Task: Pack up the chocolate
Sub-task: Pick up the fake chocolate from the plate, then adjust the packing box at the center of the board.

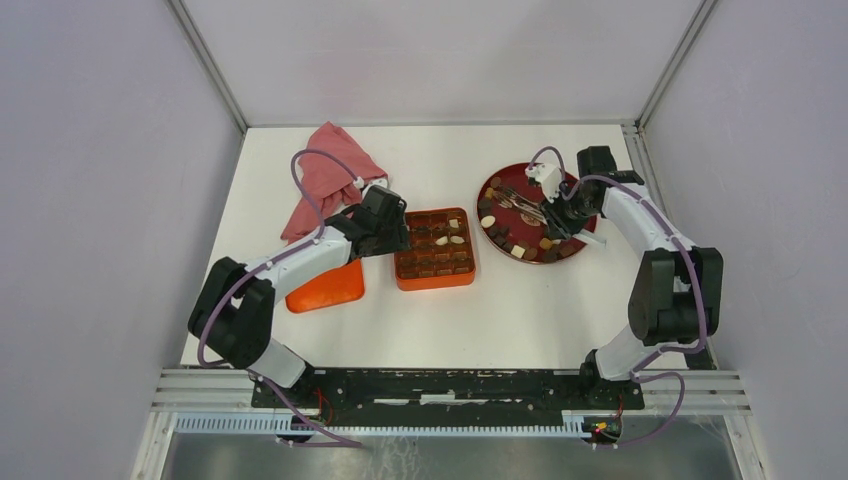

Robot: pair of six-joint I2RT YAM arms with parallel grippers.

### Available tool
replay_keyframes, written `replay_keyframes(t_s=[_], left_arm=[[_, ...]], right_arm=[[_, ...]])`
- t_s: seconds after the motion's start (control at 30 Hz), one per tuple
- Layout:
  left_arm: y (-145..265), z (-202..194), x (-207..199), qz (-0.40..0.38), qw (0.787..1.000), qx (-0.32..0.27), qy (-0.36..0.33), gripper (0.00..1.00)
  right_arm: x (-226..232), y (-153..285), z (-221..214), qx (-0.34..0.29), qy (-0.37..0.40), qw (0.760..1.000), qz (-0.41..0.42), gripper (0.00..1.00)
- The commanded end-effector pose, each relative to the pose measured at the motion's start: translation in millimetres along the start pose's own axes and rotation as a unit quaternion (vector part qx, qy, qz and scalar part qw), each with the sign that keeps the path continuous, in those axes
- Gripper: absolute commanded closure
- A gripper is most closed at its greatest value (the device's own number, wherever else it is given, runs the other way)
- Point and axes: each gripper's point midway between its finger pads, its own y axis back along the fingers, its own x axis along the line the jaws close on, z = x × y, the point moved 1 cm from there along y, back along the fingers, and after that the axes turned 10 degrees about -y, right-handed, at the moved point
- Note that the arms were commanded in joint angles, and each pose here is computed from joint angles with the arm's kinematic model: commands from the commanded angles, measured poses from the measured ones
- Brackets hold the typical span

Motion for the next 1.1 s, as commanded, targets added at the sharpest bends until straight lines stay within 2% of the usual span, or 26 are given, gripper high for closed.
replay_keyframes(t_s=[0.0,0.33,0.57,0.67,0.77,0.9,1.07], left_arm=[[-4.1,21.0,0.3,0.013,0.999,-0.023,-0.02,0.38],[-20.7,34.8,7.3,0.018,0.999,-0.023,-0.021,0.49],[-38.3,23.6,6.9,0.018,0.999,0.001,-0.027,0.56],[-41.2,24.6,5.0,0.015,1.0,0.002,-0.026,0.67],[-43.8,25.3,5.4,0.018,1.0,0.003,-0.025,0.84],[-44.5,27.8,5.0,0.02,1.0,-0.001,-0.024,0.97],[-33.7,39.9,6.9,0.032,0.999,-0.033,-0.025,0.98]], right_arm=[[11.0,23.0,34.4,-0.069,0.003,0.997,0.023,0.93],[38.8,34.3,60.9,-0.123,0.016,0.988,0.088,0.93],[53.0,34.7,65.1,-0.136,0.028,0.984,0.112,0.93],[54.8,34.7,65.4,-0.138,0.029,0.983,0.115,0.93],[58.0,35.0,66.2,-0.139,0.031,0.982,0.121,0.92],[67.3,33.3,64.3,-0.136,0.04,0.981,0.134,0.92],[78.9,34.7,67.4,-0.143,0.054,0.977,0.151,0.92]])
